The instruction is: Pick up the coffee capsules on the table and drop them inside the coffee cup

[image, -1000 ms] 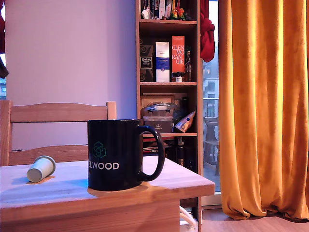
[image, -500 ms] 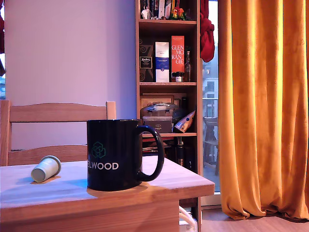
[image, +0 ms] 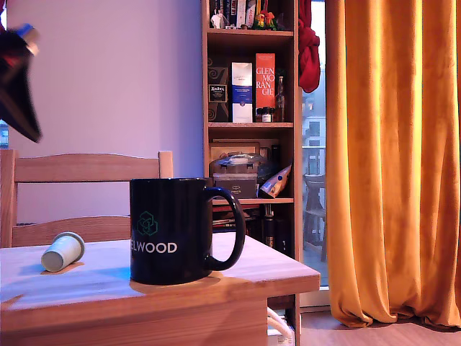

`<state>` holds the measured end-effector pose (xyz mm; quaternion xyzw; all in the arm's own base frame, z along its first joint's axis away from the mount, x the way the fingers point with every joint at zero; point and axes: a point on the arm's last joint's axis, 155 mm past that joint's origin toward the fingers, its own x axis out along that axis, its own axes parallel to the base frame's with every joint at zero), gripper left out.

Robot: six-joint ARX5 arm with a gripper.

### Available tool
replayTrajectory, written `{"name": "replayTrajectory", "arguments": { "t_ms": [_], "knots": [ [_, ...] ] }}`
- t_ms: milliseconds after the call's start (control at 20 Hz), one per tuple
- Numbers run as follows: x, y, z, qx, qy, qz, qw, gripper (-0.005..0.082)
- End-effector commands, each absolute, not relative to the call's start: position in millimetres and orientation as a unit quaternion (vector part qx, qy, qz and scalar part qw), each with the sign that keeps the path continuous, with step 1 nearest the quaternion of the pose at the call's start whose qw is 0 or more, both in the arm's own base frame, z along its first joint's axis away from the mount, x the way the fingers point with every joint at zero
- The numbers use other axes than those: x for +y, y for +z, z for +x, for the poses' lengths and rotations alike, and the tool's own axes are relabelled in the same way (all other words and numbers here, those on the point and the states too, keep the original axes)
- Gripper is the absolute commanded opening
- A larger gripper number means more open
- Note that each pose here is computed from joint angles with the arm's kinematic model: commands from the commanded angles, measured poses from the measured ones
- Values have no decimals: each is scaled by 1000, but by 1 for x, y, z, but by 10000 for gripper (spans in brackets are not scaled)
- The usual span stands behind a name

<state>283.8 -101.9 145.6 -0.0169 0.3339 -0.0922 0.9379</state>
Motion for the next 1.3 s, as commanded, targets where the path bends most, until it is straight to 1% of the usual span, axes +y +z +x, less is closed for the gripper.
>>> {"name": "replayTrajectory", "arguments": {
  "t_ms": [0,100,200,300,450,550,650,850,1000,1050,1250],
  "knots": [
    [-104,149,289,323,-104,-6,941,584],
    [-113,156,294,305,-131,-8,943,584],
    [-117,157,296,296,-144,-15,944,584],
    [-118,146,295,294,-153,-18,943,584],
    [-117,121,291,296,-154,-18,942,584],
    [-120,109,289,287,-164,-22,943,582],
    [-124,101,287,269,-178,-27,946,553],
    [-120,78,279,262,-179,-26,948,535],
    [-118,67,274,266,-179,-20,947,535],
    [-117,65,273,267,-182,-9,946,535],
    [-117,64,273,265,-185,2,946,535]
  ]
}}
